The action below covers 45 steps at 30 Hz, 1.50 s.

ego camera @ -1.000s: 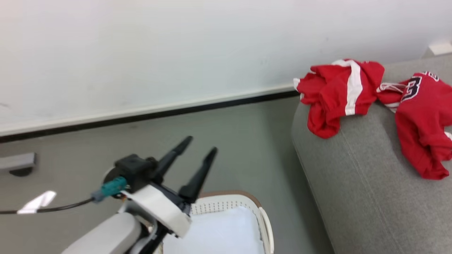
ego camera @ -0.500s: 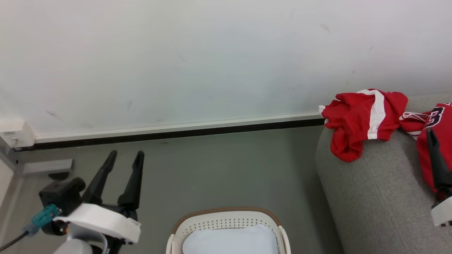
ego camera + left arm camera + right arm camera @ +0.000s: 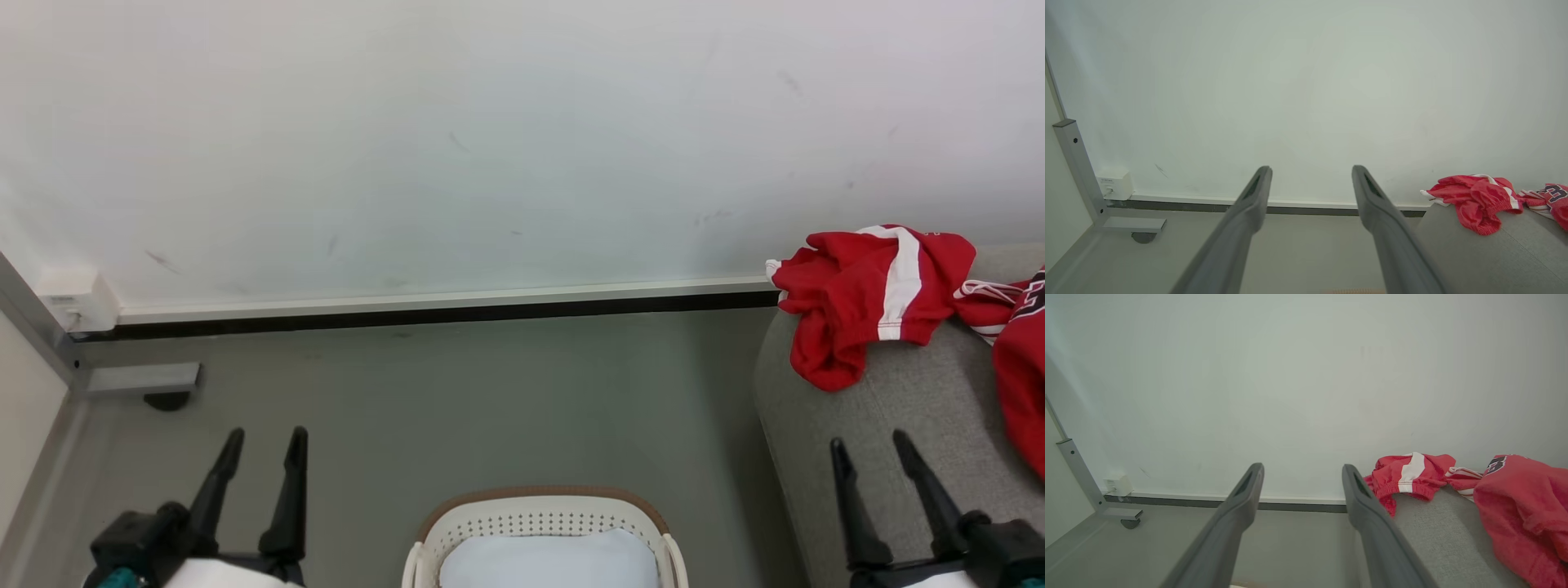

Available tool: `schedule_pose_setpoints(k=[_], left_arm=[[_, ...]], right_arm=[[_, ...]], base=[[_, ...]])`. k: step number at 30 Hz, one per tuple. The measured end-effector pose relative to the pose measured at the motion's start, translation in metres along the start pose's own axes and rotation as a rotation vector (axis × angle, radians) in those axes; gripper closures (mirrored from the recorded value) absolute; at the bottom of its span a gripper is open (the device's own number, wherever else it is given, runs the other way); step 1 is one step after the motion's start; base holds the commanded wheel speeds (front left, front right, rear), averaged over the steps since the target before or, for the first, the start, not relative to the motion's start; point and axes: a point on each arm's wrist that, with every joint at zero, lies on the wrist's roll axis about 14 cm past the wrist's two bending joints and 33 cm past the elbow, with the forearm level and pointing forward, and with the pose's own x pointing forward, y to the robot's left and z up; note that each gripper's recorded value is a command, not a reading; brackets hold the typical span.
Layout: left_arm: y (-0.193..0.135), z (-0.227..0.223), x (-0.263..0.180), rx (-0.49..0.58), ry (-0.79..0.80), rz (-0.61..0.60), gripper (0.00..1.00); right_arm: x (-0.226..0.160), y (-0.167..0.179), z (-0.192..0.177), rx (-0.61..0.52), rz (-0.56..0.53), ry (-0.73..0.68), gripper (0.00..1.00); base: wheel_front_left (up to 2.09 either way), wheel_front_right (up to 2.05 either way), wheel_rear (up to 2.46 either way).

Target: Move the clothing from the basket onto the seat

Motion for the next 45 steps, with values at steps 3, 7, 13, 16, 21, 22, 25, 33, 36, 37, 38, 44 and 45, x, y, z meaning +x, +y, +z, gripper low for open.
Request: schedule_pose_setpoints(k=[3,7,13,16,21,22,25,33,36,37,38,44,45], left_arm=[[0.002,-0.014,-0.007,-0.003,0.033,0.007,0.0],[0.004,-0.02,-0.01,-0.006,0.044,0.011,0.0],[0.006,-0.024,-0.011,-0.008,0.048,0.015,0.0],[0.006,-0.026,-0.012,-0.003,0.053,0.012,0.0],[0.006,-0.029,-0.012,-0.017,0.057,0.019,0.0],[0.006,-0.03,-0.013,-0.02,0.059,0.02,0.0],[0.006,-0.03,-0.012,-0.024,0.059,0.02,0.0],[0.003,-0.028,-0.007,-0.029,0.049,0.012,0.0],[0.002,-0.027,-0.006,-0.031,0.046,0.008,0.0],[0.002,-0.028,-0.005,-0.031,0.046,0.007,0.0],[0.001,-0.028,-0.005,-0.034,0.049,0.005,0.0],[-0.002,-0.051,-0.016,-0.074,0.121,0.023,1.0],[-0.001,-0.052,-0.017,-0.086,0.123,0.029,1.0]], right_arm=[[-0.003,0.006,-0.015,0.002,0.014,0.035,0.0],[-0.005,0.019,-0.028,0.008,0.051,0.067,0.0],[0.0,0.02,-0.023,0.005,0.062,0.045,0.0],[0.0,0.021,-0.024,0.005,0.062,0.048,0.0],[0.0,0.021,-0.026,0.005,0.064,0.052,0.0],[0.0,0.021,-0.027,0.005,0.064,0.054,0.0],[0.0,0.022,-0.027,0.006,0.067,0.056,0.0],[0.002,0.021,-0.026,0.007,0.06,0.051,0.0],[0.002,0.02,-0.026,0.011,0.054,0.05,0.0],[0.002,0.02,-0.026,0.011,0.053,0.049,0.0],[0.002,0.019,-0.026,0.01,0.052,0.049,0.0],[-0.011,0.019,-0.048,0.045,0.031,0.121,1.0],[-0.011,0.018,-0.049,0.062,0.025,0.127,1.0]], base=[[0.0,0.0,0.0],[0.0,0.0,0.0],[0.0,0.0,0.0],[0.0,0.0,0.0],[0.0,0.0,0.0],[0.0,0.0,0.0],[0.0,0.0,0.0],[0.0,0.0,0.0],[0.0,0.0,0.0],[0.0,0.0,0.0],[0.0,0.0,0.0],[0.0,0.0,0.0],[0.0,0.0,0.0]])
